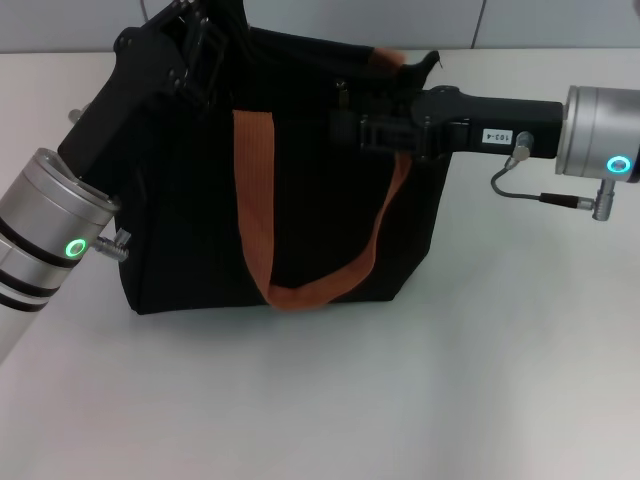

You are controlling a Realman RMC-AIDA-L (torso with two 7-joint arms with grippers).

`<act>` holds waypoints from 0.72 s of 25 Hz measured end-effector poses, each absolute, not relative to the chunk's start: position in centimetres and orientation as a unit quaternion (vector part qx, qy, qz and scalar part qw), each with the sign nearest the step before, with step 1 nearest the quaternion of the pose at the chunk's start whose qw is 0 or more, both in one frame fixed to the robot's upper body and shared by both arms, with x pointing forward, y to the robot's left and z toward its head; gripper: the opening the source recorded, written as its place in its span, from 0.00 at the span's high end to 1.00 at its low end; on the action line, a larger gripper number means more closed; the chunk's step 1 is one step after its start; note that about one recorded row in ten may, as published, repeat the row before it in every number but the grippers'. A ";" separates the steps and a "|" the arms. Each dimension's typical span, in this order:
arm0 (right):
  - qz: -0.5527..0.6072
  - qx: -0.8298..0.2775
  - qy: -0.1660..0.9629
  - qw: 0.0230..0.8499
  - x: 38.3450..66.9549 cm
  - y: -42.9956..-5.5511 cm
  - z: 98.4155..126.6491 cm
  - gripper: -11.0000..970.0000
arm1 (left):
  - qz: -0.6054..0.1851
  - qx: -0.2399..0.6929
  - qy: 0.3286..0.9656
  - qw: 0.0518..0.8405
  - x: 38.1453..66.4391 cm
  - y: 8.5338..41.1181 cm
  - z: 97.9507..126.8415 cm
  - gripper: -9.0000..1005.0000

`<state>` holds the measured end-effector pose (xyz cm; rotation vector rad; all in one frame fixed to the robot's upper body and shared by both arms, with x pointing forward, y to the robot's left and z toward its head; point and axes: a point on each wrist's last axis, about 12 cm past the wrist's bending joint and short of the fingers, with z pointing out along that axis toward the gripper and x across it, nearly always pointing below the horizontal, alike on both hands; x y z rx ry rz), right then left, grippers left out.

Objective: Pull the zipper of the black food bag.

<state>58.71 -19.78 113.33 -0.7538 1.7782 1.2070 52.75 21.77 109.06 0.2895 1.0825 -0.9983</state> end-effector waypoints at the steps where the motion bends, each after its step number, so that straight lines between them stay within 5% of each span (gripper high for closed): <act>1: 0.481 -0.301 0.709 0.419 58.7 -19.8 113.3 0.44 | -0.453 0.132 0.492 0.731 52.8 21.8 109.1 0.92; 18: 0.486 -0.302 0.708 0.413 59.1 -19.2 113.7 0.44 | -0.452 0.130 0.493 0.732 52.6 21.9 108.9 0.92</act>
